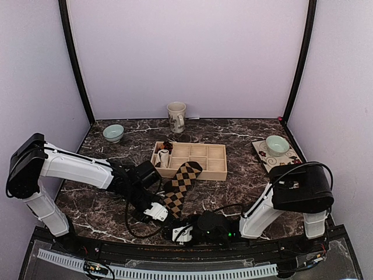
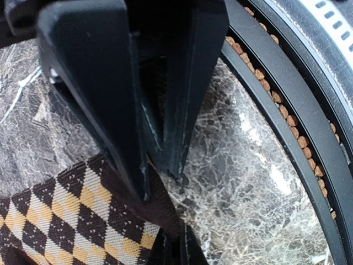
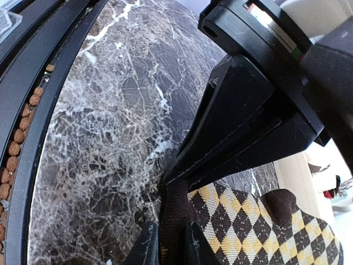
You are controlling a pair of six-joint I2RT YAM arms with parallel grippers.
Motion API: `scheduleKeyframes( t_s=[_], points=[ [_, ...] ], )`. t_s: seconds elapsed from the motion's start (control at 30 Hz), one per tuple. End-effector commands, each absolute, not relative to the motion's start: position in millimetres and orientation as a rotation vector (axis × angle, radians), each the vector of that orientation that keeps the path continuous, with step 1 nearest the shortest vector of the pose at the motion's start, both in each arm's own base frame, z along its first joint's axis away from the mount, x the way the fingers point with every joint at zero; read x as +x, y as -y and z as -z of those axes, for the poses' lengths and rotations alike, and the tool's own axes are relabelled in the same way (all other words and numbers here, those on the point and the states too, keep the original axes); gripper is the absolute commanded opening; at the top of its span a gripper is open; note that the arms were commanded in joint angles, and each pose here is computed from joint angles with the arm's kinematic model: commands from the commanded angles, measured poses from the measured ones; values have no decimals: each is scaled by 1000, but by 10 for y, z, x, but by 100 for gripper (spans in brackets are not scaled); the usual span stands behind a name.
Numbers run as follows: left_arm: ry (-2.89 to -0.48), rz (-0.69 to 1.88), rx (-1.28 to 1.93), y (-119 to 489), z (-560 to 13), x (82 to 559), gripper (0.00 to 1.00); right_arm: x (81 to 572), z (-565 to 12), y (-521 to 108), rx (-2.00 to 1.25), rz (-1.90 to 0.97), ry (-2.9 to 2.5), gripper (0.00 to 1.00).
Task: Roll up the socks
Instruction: Roll the sock at the center of the board.
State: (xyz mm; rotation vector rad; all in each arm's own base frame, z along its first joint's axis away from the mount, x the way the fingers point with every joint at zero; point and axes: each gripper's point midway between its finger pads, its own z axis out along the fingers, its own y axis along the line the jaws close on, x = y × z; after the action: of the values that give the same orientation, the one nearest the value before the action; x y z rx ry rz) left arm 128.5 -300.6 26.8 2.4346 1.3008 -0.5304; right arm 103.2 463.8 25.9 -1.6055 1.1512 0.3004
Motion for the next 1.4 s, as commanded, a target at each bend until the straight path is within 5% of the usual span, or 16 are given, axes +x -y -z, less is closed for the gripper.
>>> scheduleKeyframes(
  t_s=[0.0,0.23,0.67,0.87,1.37],
  points=[
    [-1325,601,2438,3002,-338,1225,0,1061,32,-4524,-1616,-301,-1255,17],
    [-1366,568,2433,2953,-327,1254,9,984,94,-4508,-1607,-392,-1367,0],
    [-1527,469,2309,2759,-299,1367,34,873,236,-4323,-1612,-423,-1489,0],
    [-1553,414,2212,2632,-424,1513,35,754,267,-4346,-1648,-494,-1540,0],
    [-1075,330,2163,2665,-672,1262,33,799,375,-4428,-1546,-971,-2000,0]
  ],
)
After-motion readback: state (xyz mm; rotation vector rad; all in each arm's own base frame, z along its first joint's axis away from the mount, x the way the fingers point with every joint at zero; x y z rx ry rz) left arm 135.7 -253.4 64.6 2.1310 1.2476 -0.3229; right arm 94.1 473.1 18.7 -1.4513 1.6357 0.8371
